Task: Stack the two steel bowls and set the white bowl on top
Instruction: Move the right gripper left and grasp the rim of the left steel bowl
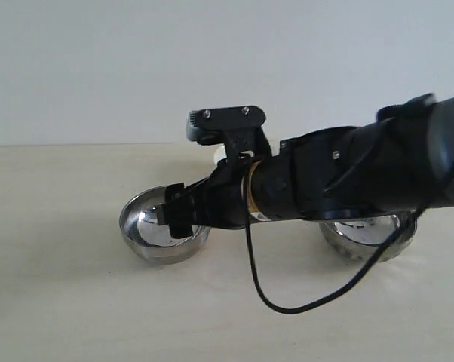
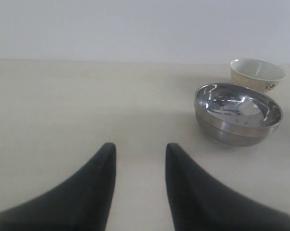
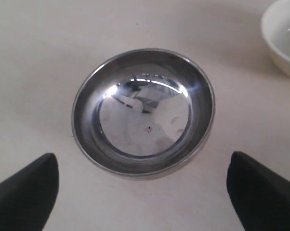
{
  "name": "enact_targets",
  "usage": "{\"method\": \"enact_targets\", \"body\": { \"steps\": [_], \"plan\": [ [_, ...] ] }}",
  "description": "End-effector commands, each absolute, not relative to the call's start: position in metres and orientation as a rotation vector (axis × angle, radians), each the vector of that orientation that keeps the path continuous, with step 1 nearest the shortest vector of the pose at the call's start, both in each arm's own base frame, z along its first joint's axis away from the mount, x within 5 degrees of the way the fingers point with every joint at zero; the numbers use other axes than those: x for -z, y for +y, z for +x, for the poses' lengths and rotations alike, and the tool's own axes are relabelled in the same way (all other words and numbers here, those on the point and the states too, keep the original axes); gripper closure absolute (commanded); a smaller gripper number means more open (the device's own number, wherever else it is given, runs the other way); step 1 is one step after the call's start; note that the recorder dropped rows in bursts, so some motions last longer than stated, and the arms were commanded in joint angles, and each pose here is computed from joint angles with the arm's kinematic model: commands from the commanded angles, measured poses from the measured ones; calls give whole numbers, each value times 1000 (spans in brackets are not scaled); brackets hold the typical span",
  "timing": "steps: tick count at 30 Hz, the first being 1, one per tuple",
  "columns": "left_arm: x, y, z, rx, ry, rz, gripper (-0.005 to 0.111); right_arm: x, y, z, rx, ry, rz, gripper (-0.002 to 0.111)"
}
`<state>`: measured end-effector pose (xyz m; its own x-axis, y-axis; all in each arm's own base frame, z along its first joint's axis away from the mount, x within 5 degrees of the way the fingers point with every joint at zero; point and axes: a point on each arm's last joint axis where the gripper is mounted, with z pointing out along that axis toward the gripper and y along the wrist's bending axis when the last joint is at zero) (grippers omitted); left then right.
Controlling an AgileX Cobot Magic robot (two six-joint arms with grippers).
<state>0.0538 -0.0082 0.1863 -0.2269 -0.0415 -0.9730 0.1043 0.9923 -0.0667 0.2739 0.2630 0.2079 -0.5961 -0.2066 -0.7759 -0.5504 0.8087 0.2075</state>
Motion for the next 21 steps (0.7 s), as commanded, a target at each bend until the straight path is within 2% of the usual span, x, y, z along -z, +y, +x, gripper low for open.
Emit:
{"method": "enact_targets", "body": {
  "steps": [1,13,16,21],
  "plan": [
    [-185,-8,54,132,1796,46,74,-184,279,285,-583,2244,-556,24],
    [-185,-8,54,132,1796,46,74,-147,296,316,-451,2321,-468,24],
    [-185,-8,54,132,1796,46,74,-143,298,322,-427,2335,-424,31],
    [-185,-8,54,132,1796,46,74,-130,299,325,-444,2373,-360,54]
  ]
}}
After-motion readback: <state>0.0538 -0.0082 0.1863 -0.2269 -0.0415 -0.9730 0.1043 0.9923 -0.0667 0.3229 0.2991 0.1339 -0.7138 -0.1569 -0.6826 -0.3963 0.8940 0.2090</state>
